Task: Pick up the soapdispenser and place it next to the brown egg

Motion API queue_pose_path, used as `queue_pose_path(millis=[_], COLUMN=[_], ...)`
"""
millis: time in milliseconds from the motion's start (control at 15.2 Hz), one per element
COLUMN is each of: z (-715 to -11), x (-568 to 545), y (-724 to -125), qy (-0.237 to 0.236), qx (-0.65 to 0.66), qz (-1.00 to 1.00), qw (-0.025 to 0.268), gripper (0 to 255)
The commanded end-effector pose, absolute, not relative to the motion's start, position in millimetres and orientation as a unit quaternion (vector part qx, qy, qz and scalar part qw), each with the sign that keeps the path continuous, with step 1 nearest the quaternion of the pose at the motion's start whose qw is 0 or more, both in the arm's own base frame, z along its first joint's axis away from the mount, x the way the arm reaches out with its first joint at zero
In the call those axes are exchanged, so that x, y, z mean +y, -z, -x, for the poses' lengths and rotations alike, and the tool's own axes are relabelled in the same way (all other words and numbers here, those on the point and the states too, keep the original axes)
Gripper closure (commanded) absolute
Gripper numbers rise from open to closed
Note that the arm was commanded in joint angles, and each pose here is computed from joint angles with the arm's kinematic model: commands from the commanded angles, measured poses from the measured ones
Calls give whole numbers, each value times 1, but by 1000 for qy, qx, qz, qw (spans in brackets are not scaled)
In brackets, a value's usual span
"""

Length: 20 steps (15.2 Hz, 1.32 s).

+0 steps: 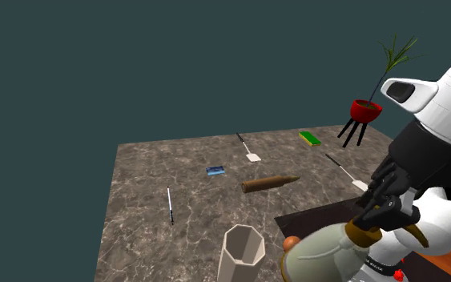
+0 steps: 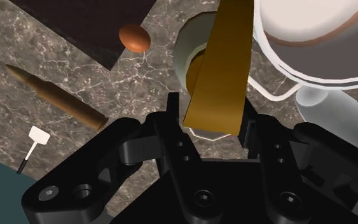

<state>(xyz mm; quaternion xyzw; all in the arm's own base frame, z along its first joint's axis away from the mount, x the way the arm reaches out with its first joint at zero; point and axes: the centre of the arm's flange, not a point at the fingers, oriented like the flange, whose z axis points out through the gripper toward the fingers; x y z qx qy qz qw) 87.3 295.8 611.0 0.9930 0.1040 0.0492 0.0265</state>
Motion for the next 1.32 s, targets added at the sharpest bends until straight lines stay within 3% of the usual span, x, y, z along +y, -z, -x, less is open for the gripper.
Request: queue_pose_path(millis=[0,1254], z=[-88,-88], x=[297,297], y=[-597,-497], qy=[-47,-47], qx=[104,104], qz=[-993,-993], qw=[28,28], gripper=[255,255])
